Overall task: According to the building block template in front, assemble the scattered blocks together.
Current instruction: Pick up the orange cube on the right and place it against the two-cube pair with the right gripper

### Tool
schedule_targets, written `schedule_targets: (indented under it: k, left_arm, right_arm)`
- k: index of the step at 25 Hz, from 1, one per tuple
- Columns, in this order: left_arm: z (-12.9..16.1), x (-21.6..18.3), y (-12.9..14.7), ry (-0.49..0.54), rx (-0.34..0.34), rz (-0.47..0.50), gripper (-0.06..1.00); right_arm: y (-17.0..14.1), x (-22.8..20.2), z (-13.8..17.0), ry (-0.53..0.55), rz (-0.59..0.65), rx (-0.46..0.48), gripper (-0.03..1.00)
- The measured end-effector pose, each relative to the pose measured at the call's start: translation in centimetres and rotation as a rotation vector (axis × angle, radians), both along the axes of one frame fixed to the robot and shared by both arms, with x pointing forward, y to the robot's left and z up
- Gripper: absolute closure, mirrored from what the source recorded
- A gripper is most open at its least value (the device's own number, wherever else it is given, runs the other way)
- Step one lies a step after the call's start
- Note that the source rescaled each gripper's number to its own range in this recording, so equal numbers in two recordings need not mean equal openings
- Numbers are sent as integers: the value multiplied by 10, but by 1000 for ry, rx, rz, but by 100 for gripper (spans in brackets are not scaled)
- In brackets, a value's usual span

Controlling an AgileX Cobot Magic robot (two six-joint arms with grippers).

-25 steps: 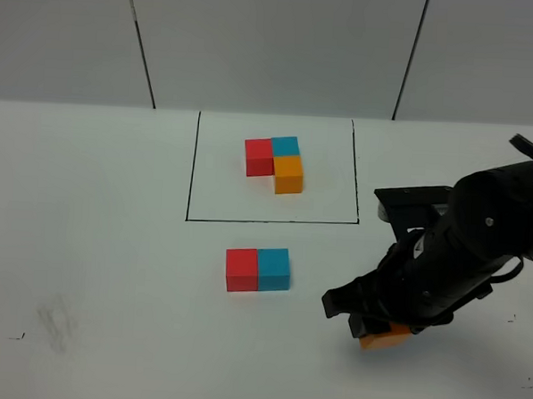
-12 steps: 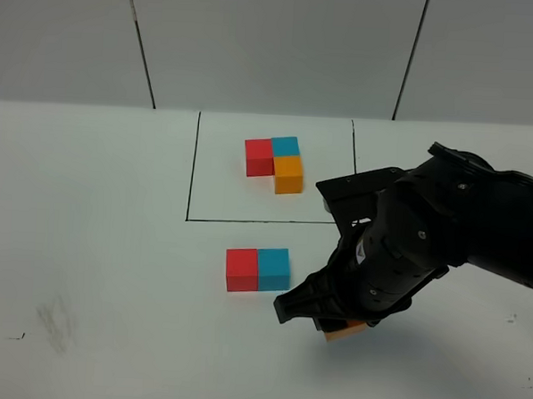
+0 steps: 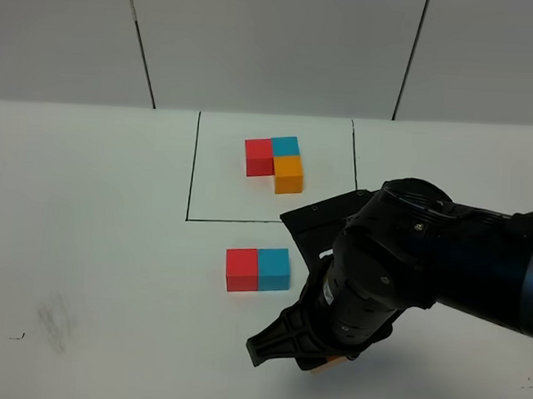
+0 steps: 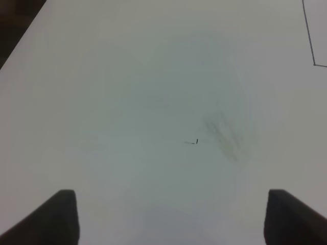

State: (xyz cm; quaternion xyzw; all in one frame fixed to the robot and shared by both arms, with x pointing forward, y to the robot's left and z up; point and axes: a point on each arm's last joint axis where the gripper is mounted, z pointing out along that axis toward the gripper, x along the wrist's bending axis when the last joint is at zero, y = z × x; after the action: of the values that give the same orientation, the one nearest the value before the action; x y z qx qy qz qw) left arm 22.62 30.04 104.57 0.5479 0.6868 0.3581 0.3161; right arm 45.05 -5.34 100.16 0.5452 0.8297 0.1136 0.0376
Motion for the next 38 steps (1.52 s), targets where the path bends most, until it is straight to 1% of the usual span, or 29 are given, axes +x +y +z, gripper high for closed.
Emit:
schedule_targets:
  k: [4,8,11,14,18,23,38]
  left_arm:
    - [0,0,0,0,0,0,-6]
    - [0,0,0,0,0,0,-6]
    - [0,0,0,0,0,0,-6]
    - [0,0,0,0,0,0,-6]
    - [0,0,0,0,0,0,-6]
    - [0,0,0,0,1,0,-6]
    - [0,0,0,0,1,0,-6]
  right_arm:
    - [4,-1,1,16,-15,37,76]
    - [15,7,10,6,-2,70,76]
    - [25,15,10,21,26,56,76]
    - [32,20,5,51,36,21,76]
    - [39,27,0,52,38,16,76]
    - [42,39,-6,55,23,10,76]
    - [45,41,-7,50,16,21,76]
